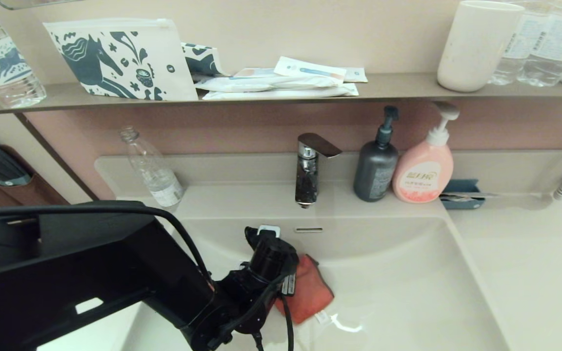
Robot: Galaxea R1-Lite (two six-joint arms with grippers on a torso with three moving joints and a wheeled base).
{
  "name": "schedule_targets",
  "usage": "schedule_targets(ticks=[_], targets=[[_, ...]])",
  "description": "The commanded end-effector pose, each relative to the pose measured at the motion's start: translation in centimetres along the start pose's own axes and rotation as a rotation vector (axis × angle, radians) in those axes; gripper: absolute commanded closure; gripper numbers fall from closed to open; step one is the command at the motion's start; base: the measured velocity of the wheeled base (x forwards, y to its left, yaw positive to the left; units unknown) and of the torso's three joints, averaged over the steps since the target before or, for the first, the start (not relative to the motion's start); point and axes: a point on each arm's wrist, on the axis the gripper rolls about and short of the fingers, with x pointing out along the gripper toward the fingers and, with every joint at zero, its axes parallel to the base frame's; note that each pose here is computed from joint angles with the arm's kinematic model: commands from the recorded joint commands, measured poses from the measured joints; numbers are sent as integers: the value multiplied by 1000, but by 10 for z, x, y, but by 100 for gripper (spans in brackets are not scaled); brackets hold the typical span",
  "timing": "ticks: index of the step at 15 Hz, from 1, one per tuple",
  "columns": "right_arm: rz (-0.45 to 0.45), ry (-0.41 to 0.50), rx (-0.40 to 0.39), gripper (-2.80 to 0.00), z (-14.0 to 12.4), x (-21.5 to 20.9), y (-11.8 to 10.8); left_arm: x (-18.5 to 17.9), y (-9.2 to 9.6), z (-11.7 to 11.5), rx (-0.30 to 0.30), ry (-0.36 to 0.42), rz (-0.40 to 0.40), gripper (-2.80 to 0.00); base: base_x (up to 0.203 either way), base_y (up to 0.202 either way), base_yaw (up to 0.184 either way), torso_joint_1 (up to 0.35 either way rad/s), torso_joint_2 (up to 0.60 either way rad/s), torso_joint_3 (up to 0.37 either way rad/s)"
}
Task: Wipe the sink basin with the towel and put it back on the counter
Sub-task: Wipe the sink
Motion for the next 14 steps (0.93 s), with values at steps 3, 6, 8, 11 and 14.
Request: schedule_targets(ticks=[3, 6, 8, 11, 14], targets=[[1, 1, -1, 0, 0, 0, 0, 13, -22, -6, 2, -7, -14, 0, 0, 0, 0, 0, 0, 0], [1, 1, -1, 0, 0, 0, 0, 14, -37, -6, 7, -24, -41, 0, 0, 0, 0, 0, 0, 0], [1, 1, -1, 0, 0, 0, 0, 18, -47, -5, 2, -53, -13, 0, 0, 0, 0, 0, 0, 0], [1, 1, -1, 0, 0, 0, 0, 19, -61, 2, -10, -96, -9, 0, 0, 0, 0, 0, 0, 0], [1, 1, -1, 0, 0, 0, 0, 7, -70, 10, -22, -131, -22, 0, 0, 0, 0, 0, 0, 0]])
